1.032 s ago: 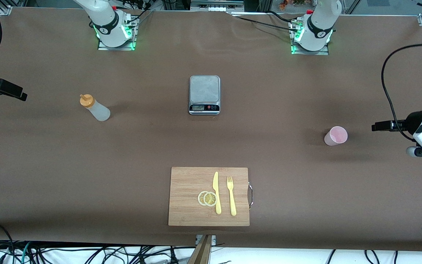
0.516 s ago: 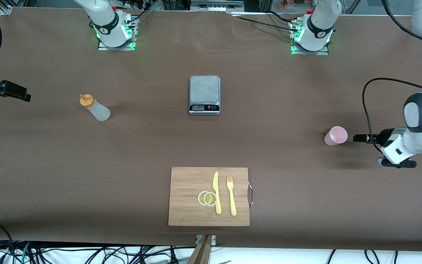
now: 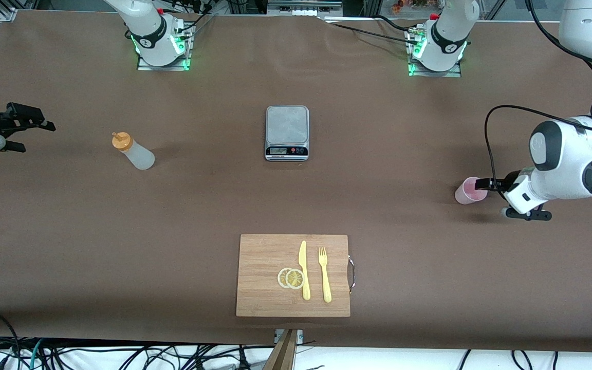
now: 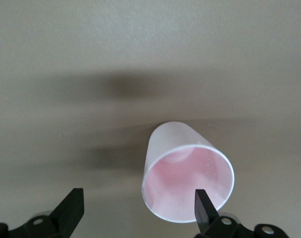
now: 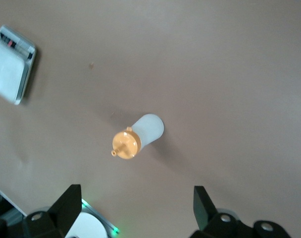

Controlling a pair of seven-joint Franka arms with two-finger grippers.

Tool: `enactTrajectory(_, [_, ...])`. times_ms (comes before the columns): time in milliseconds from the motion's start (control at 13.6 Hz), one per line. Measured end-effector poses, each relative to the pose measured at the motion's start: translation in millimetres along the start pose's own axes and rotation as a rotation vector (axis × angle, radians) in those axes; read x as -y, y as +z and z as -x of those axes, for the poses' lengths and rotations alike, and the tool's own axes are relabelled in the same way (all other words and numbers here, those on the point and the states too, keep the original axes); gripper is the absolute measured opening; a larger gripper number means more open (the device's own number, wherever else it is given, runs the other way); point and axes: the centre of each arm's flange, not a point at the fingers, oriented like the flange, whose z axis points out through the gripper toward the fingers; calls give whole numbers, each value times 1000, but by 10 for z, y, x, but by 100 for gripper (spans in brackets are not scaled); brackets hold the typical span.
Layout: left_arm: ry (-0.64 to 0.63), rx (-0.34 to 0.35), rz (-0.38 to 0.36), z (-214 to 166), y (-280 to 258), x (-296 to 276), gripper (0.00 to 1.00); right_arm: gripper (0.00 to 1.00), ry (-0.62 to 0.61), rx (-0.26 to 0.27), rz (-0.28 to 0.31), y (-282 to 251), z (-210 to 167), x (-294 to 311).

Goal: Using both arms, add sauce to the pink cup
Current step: 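Reach the left gripper to the pink cup while the right gripper reaches the bottle, then grasp the pink cup with the left gripper while the right gripper grasps the bottle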

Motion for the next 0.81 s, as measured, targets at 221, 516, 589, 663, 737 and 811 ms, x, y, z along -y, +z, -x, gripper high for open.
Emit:
enactTrajectory(221, [-1,-20,-5,92,66,-13,78,100,-207,-54,-102,334,235,-234])
enactTrajectory(516, [-1,-26,-7,114,119,-16,48,100,-404,-183,-244,928,621,-698])
enactTrajectory(589, [-1,-28,-7,114,124,-16,36,100,-450,-240,-281,1118,725,-852])
enactTrajectory(663, [-1,-30,-8,112,126,-16,26,100,-491,-298,-317,1335,837,-992])
enactTrajectory(737, [-3,-33,-8,108,122,-16,15,100,-537,-351,-347,1566,938,-1109])
enactTrajectory(811, [-11,-38,-9,98,103,-25,6,100,-589,-401,-369,1787,1003,-1203])
